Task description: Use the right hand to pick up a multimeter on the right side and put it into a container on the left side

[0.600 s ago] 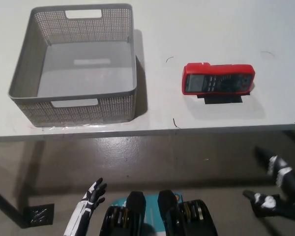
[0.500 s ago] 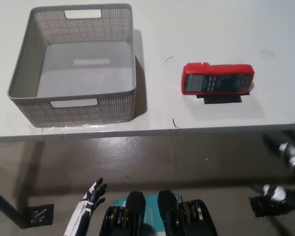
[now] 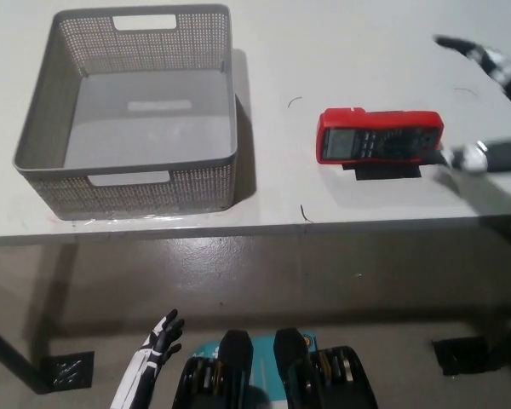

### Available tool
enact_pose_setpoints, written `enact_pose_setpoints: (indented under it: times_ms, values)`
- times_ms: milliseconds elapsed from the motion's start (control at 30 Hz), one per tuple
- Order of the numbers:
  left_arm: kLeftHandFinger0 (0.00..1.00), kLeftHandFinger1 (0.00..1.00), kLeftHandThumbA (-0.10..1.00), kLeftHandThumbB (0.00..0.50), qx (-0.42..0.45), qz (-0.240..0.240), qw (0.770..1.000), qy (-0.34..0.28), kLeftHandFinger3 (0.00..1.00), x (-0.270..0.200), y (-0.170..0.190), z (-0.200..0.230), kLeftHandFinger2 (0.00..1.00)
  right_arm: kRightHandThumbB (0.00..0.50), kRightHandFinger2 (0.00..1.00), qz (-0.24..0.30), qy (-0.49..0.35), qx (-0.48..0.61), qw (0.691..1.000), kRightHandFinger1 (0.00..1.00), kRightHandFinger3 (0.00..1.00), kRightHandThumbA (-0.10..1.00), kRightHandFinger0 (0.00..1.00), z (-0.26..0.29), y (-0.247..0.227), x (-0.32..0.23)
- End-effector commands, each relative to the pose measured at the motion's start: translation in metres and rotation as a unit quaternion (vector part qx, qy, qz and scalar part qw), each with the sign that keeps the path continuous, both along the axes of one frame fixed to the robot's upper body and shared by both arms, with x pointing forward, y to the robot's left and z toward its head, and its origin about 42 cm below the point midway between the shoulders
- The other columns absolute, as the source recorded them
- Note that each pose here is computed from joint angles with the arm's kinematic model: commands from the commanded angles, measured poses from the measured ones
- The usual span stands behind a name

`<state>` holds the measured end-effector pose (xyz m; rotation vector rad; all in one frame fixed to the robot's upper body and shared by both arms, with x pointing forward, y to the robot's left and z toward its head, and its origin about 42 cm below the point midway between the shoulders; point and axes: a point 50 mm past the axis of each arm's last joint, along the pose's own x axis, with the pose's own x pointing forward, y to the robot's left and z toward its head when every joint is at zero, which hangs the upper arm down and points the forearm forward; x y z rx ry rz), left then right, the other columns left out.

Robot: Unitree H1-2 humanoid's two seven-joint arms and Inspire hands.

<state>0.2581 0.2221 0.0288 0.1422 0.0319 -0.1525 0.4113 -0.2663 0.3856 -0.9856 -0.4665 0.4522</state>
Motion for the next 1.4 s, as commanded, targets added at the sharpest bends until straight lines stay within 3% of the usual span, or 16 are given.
enact_pose_setpoints:
  times_ms: [0, 100, 367, 533, 700, 967, 1200, 1367]
  values:
    - [1.0, 1.0, 1.0, 0.39, 0.003, -0.009, 0.999, -0.049, 1.0, 0.007, 0.001, 0.015, 1.0, 0.478, 1.0, -0.071, 0.038, -0.188, 0.979, 1.0, 1.0, 1.0, 1.0, 0.076, 0.031, 0.067]
    - [1.0, 1.0, 1.0, 0.391, 0.003, -0.009, 0.999, -0.05, 1.0, 0.006, 0.002, 0.015, 1.0, 0.5, 1.0, -0.083, 0.062, -0.219, 0.97, 1.0, 1.0, 1.0, 1.0, 0.079, 0.049, 0.095]
    - [1.0, 1.0, 1.0, 0.392, 0.004, -0.007, 0.999, -0.052, 1.0, 0.007, 0.001, 0.018, 1.0, 0.5, 1.0, -0.136, 0.107, -0.312, 0.934, 1.0, 1.0, 0.96, 1.0, 0.06, 0.09, 0.151]
    - [1.0, 1.0, 1.0, 0.385, 0.004, -0.008, 0.999, -0.053, 1.0, 0.007, 0.003, 0.019, 1.0, 0.5, 1.0, -0.159, 0.123, -0.36, 0.911, 1.0, 1.0, 1.0, 1.0, 0.047, 0.101, 0.173]
    - [1.0, 1.0, 1.0, 0.4, 0.005, -0.01, 0.998, -0.056, 1.0, 0.012, 0.002, 0.022, 1.0, 0.5, 1.0, -0.181, 0.136, -0.383, 0.895, 1.0, 1.0, 1.0, 1.0, 0.049, 0.107, 0.182]
    - [1.0, 1.0, 1.0, 0.379, 0.009, -0.015, 0.998, -0.056, 1.0, 0.009, 0.002, 0.02, 1.0, 0.5, 1.0, -0.192, 0.141, -0.437, 0.867, 1.0, 1.0, 1.0, 1.0, 0.038, 0.117, 0.187]
    - [1.0, 1.0, 1.0, 0.378, 0.001, -0.024, 0.998, -0.055, 1.0, 0.013, 0.001, 0.023, 1.0, 0.5, 1.0, -0.196, 0.166, -0.415, 0.873, 1.0, 1.0, 0.99, 1.0, 0.027, 0.105, 0.19]
    - [1.0, 1.0, 1.0, 0.373, 0.011, -0.031, 0.998, -0.057, 1.0, 0.014, 0.002, 0.023, 1.0, 0.5, 1.0, -0.203, 0.205, -0.373, 0.882, 1.0, 1.0, 0.93, 1.0, 0.006, 0.095, 0.19]
